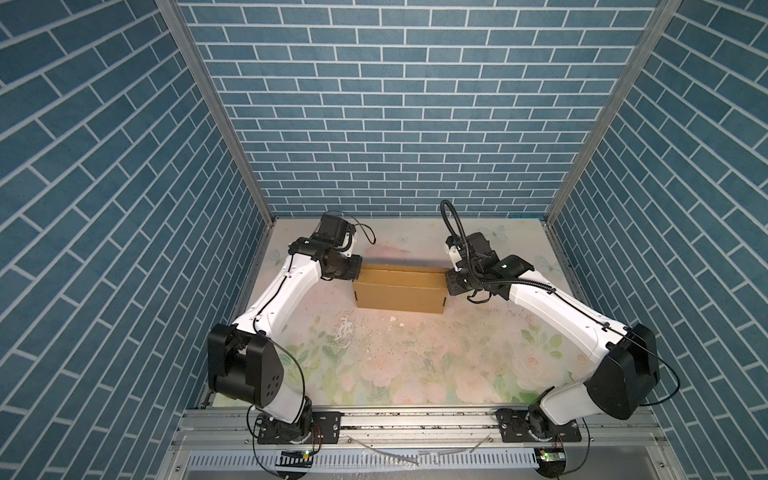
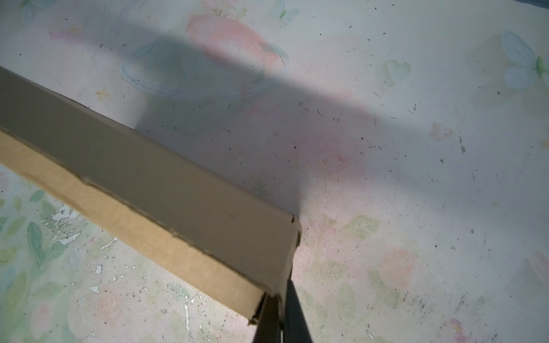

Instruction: Fold the paper box

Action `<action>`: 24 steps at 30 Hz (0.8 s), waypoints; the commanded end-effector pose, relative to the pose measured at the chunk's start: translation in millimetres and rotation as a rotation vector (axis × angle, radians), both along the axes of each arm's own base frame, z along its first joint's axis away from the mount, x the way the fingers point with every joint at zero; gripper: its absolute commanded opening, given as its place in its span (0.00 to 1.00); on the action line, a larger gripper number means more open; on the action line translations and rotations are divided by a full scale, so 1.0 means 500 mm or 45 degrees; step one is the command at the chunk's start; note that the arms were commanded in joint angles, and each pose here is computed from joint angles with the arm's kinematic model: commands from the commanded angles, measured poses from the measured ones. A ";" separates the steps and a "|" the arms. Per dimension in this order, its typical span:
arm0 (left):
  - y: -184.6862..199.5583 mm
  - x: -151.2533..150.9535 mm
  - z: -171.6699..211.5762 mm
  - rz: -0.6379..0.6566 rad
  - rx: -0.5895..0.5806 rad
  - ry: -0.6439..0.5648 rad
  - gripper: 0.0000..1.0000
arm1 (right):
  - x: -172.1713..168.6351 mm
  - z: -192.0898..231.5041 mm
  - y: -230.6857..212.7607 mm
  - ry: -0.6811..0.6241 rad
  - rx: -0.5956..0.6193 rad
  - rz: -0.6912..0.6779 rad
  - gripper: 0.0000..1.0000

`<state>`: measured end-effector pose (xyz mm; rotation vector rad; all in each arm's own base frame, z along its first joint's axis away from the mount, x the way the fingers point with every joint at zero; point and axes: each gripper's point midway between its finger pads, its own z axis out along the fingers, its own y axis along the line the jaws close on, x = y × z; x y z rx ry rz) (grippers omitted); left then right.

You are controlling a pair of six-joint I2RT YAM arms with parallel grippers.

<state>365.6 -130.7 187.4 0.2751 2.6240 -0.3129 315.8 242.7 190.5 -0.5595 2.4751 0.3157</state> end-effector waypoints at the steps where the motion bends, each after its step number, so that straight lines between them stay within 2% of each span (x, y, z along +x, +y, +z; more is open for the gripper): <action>1: -0.028 -0.016 -0.009 -0.077 -0.032 0.063 0.00 | 0.004 0.041 0.039 -0.010 0.094 0.051 0.02; 24: -0.047 -0.015 0.018 -0.116 -0.076 0.108 0.00 | 0.011 0.045 0.066 0.060 0.138 0.053 0.00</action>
